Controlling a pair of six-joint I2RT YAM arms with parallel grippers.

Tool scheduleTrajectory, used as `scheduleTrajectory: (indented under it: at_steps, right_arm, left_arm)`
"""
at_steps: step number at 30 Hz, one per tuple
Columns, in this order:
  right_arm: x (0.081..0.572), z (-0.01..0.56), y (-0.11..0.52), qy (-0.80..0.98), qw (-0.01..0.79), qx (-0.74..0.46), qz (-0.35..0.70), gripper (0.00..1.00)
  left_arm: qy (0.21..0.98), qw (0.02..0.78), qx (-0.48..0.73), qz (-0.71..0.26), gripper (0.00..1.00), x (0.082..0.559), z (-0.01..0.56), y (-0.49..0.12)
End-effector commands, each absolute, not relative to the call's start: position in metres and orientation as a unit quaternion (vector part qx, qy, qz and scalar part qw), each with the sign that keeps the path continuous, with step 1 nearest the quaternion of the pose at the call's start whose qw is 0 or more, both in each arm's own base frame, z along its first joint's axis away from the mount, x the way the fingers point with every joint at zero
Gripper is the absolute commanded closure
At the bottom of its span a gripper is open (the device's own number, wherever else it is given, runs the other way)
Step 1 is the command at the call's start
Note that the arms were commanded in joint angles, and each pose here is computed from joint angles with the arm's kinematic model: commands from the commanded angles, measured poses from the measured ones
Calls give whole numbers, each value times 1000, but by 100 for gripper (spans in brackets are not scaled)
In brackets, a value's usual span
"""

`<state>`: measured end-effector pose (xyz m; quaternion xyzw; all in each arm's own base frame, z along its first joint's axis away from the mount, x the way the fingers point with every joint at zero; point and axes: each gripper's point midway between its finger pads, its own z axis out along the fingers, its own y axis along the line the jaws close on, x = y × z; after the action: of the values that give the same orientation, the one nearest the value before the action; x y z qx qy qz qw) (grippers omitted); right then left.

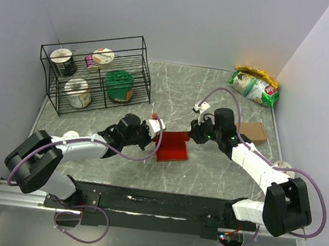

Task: Fold the paper box
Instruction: Close the paper box at the center of the board.

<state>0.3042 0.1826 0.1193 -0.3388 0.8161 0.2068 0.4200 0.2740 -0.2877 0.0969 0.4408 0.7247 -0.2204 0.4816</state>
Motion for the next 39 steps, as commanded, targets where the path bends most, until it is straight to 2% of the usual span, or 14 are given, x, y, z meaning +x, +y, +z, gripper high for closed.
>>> scheduleTrajectory:
  at_steps: [1,8,15,19,31,39]
  right_arm:
    - [313,137,195,795,442,-357,214,68]
    - [303,139,204,791,440,-365,219,83]
    - [293,134,218,788,435,-379,216,89]
    - [294,131,221,795,439,-369,198,100]
    - [290,129,218,816,492,-281,118,100]
    - [273,139,232,807,527,-233,126,100]
  left_arm:
    - [715,483,452,-226,99,278,104,-294]
    - [715,479,453,-232,99,278,101,-298]
    - [715,479,451,-237,99,278,103,-300]
    - [715,488,442,-235,99,283,107,-301]
    - [720,533,358,-264,99,300,128,-311]
    - [723,533,312,-309,99,301,140,-330]
